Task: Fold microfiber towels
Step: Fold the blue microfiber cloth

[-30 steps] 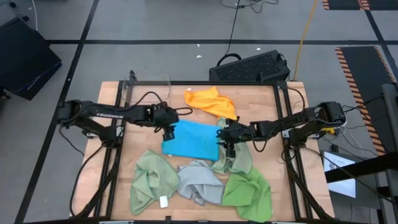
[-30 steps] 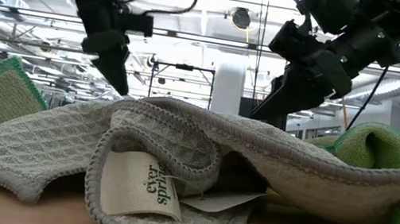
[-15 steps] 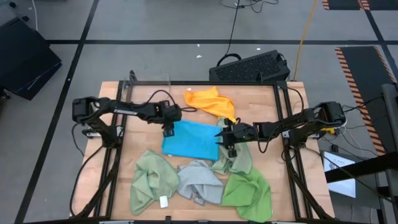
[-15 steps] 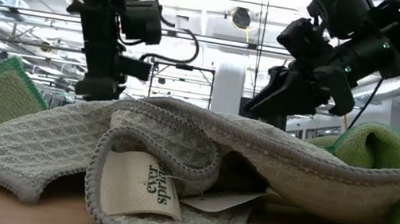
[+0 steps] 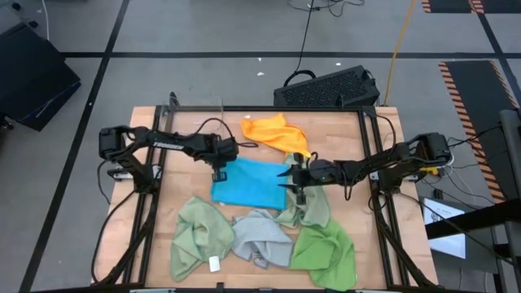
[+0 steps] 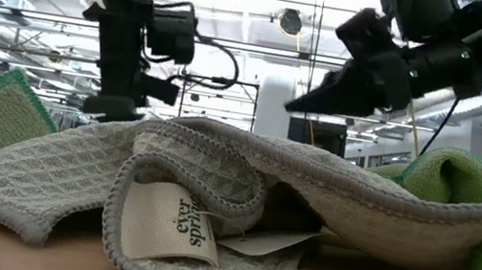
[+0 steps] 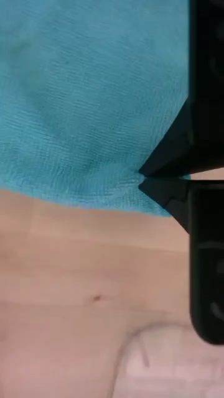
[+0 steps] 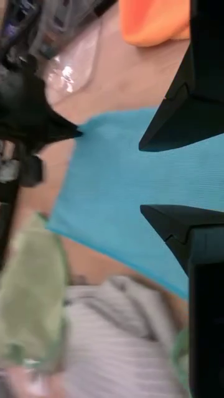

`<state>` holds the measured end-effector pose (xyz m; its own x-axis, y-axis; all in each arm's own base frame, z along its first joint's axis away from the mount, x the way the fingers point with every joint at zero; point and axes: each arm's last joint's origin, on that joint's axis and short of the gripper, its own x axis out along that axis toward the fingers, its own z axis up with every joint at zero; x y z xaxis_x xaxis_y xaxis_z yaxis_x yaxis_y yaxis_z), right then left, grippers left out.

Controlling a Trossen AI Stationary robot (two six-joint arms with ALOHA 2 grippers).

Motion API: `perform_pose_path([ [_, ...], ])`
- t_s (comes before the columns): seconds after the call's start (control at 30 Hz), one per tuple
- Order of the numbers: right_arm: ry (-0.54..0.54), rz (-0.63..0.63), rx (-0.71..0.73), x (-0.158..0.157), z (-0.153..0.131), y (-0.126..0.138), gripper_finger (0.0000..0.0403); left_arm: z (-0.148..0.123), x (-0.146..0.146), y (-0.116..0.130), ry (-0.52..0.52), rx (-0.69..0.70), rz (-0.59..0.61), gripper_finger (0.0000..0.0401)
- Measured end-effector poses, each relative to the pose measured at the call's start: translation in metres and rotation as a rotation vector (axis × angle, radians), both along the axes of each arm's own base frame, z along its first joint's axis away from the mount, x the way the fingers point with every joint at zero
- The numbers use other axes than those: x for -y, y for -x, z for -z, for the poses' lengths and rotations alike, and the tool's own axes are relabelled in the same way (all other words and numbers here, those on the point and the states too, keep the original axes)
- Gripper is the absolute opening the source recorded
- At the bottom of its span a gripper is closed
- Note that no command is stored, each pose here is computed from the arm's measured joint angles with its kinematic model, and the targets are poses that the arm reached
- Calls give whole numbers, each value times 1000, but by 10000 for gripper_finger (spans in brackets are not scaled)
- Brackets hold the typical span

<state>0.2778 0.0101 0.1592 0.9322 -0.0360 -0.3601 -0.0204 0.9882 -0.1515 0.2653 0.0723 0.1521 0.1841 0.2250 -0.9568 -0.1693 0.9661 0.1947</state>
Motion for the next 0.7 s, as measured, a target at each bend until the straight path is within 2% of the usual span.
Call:
perform_pose_path([
  [0.2,-139,109,39,17,-4,-38,139,-22,27,-9,-84,9,42,9],
  [0.27,-154,125,33,22,-1,-54,139,-30,36,-15,-116,56,63,10],
  [0.37,-171,87,14,33,8,-76,141,-40,50,-11,-140,66,97,4],
  [0.47,-189,15,9,46,15,-99,152,-54,62,-10,-156,135,124,8],
  [0.7,-154,-93,0,72,14,-136,212,-68,72,-2,-159,180,168,6],
])
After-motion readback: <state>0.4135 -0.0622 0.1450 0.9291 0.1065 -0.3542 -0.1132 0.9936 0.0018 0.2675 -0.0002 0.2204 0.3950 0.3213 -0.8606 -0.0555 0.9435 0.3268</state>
